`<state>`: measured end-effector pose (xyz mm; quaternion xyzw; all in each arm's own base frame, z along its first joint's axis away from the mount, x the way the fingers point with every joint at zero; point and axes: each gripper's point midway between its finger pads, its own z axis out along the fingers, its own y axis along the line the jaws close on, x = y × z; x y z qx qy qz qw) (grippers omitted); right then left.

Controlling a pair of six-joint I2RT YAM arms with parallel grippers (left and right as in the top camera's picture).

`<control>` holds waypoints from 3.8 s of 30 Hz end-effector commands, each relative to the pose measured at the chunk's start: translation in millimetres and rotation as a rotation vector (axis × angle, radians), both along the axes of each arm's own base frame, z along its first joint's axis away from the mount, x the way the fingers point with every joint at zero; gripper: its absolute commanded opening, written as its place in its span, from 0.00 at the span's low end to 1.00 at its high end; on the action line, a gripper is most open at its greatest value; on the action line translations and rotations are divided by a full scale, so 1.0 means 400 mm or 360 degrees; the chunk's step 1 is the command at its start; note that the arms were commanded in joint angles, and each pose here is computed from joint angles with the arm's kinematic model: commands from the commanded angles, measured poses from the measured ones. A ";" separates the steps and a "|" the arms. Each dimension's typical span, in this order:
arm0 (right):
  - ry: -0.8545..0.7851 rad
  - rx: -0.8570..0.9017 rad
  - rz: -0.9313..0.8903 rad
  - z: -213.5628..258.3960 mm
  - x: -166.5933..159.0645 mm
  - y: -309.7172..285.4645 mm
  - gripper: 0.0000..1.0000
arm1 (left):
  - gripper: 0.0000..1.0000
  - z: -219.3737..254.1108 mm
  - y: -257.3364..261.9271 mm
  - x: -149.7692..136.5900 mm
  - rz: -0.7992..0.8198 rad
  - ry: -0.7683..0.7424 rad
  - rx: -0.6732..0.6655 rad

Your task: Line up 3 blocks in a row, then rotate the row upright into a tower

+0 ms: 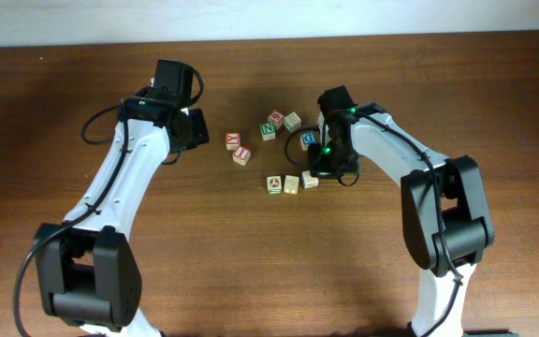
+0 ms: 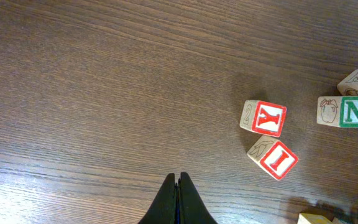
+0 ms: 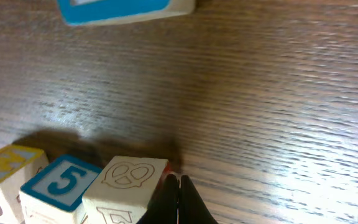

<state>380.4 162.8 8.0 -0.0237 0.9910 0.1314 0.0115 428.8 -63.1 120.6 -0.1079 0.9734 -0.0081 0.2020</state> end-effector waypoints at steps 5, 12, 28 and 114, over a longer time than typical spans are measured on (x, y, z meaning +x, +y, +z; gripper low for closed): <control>0.0099 0.0121 0.0002 0.011 -0.062 0.120 0.04 | 0.02 0.008 -0.008 0.010 -0.0005 -0.0015 -0.0019; -0.0114 0.0094 0.0025 0.088 -0.006 0.137 0.05 | 0.00 0.015 -0.005 0.024 -0.0065 -0.0056 0.0019; -0.0140 -0.0058 -0.0014 0.019 -0.148 0.256 0.04 | 0.00 0.017 0.085 0.039 0.0067 -0.0069 0.0007; -0.0142 0.0516 0.0012 0.091 -0.073 0.154 0.04 | 0.00 -0.234 -0.352 -0.155 -0.0560 0.0200 -0.0864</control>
